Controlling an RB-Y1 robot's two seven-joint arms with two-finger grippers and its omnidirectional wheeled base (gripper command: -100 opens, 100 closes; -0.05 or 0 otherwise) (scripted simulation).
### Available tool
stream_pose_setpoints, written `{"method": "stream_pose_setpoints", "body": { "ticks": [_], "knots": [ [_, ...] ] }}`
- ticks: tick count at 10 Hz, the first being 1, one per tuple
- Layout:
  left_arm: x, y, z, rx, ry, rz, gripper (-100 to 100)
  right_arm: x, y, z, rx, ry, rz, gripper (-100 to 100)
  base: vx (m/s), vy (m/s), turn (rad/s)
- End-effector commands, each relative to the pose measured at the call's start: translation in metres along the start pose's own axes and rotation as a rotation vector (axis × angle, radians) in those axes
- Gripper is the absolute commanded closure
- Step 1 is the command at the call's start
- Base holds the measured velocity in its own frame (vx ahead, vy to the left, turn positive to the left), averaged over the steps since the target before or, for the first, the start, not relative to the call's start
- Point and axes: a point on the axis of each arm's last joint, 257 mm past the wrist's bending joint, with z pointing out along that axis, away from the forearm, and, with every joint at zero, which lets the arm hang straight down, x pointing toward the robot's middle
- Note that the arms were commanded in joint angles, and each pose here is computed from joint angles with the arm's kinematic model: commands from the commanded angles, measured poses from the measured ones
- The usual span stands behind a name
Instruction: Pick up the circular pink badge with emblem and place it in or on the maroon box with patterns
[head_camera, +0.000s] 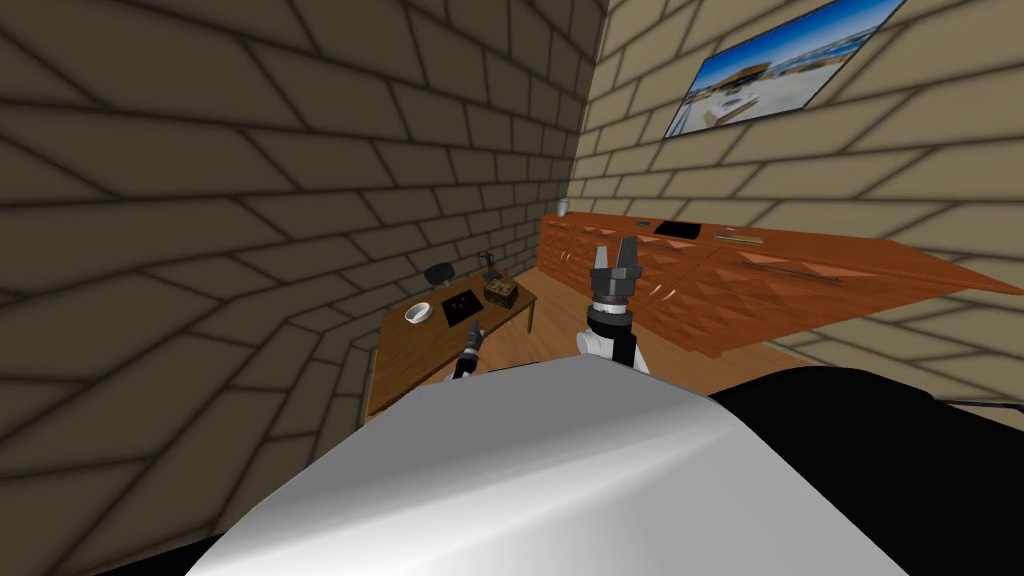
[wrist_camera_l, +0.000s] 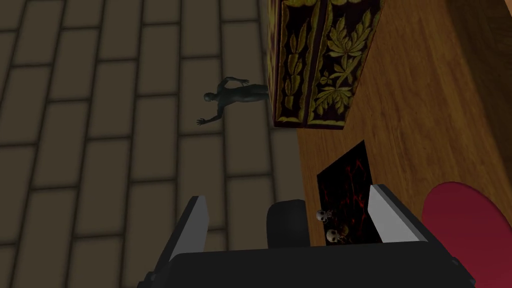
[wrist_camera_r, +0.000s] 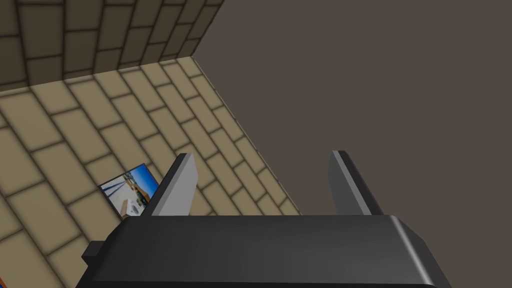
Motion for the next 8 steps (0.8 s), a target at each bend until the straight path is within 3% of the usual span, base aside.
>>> {"method": "stream_pose_setpoints", "body": {
  "ticks": [1, 8],
  "knots": [
    [0.0, 0.019, -0.007, -0.045, -0.001, -0.001, -100, 0.0, 0.0, 0.0, 0.0, 0.0, 0.0, 0, 0.022, 0.043, -0.031],
    [-0.002, 0.064, -0.021, -0.14, 0.008, -0.002, -100, 0.0, 0.0, 0.0, 0.0, 0.0, 0.0, 0, 0.017, 0.025, -0.047]
  ]
}}
